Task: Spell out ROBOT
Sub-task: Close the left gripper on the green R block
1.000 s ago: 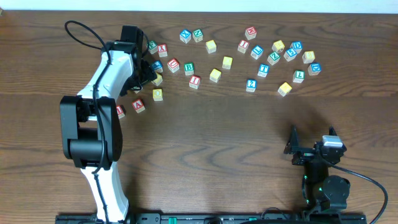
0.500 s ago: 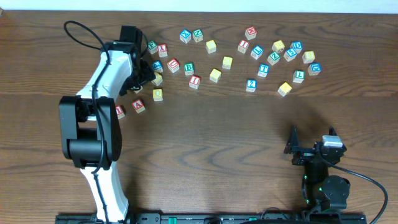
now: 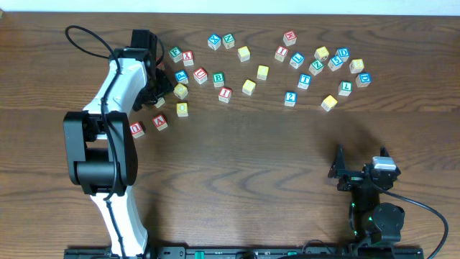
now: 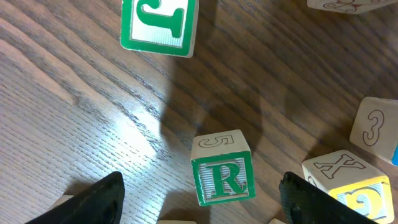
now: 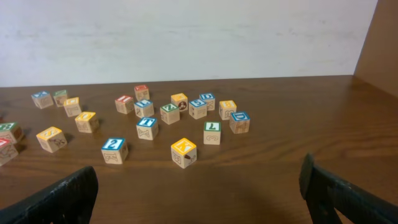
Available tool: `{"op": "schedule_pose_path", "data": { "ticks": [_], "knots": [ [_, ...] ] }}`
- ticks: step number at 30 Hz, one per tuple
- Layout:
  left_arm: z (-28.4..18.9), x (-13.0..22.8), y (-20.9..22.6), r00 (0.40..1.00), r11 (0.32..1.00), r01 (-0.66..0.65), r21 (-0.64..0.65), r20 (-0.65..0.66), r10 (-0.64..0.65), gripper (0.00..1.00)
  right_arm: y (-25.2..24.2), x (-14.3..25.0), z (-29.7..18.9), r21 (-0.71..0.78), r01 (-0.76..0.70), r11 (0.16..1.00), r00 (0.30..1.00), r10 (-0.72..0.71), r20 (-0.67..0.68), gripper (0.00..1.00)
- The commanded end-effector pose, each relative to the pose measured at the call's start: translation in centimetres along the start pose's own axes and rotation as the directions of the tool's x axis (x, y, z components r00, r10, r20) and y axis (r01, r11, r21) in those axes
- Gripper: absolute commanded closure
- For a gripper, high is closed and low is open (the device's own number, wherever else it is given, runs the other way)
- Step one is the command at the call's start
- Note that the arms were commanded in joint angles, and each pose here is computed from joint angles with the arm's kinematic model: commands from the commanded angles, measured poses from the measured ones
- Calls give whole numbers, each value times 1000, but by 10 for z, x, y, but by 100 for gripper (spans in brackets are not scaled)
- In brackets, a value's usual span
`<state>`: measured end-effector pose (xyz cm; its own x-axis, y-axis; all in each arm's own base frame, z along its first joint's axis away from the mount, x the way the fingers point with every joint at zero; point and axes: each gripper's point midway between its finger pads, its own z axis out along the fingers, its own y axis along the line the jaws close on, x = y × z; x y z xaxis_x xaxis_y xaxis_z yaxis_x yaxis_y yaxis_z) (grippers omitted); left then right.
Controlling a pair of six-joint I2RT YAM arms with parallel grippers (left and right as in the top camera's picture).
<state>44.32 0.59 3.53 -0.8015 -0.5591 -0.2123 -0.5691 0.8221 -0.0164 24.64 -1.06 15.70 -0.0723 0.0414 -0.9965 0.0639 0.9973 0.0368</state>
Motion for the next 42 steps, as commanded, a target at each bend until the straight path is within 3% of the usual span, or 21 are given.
{"op": "schedule_pose_path", "data": {
  "ticks": [1,30,35,42],
  "knots": [
    [-6,-6,-3,999,999,49,8,18,-49,22,1,0,0,-2,-6,1000,1000,6,1,1],
    [8,6,-4,996,997,82,-16,29,-81,23,1,0,0,-2,-6,1000,1000,6,1,1],
    [8,4,-5,996,996,83,-13,39,-82,29,1,0,0,-2,-6,1000,1000,6,1,1],
    [11,5,-5,996,996,83,-10,42,-83,30,1,0,0,-2,-6,1000,1000,6,1,1]
  ]
}}
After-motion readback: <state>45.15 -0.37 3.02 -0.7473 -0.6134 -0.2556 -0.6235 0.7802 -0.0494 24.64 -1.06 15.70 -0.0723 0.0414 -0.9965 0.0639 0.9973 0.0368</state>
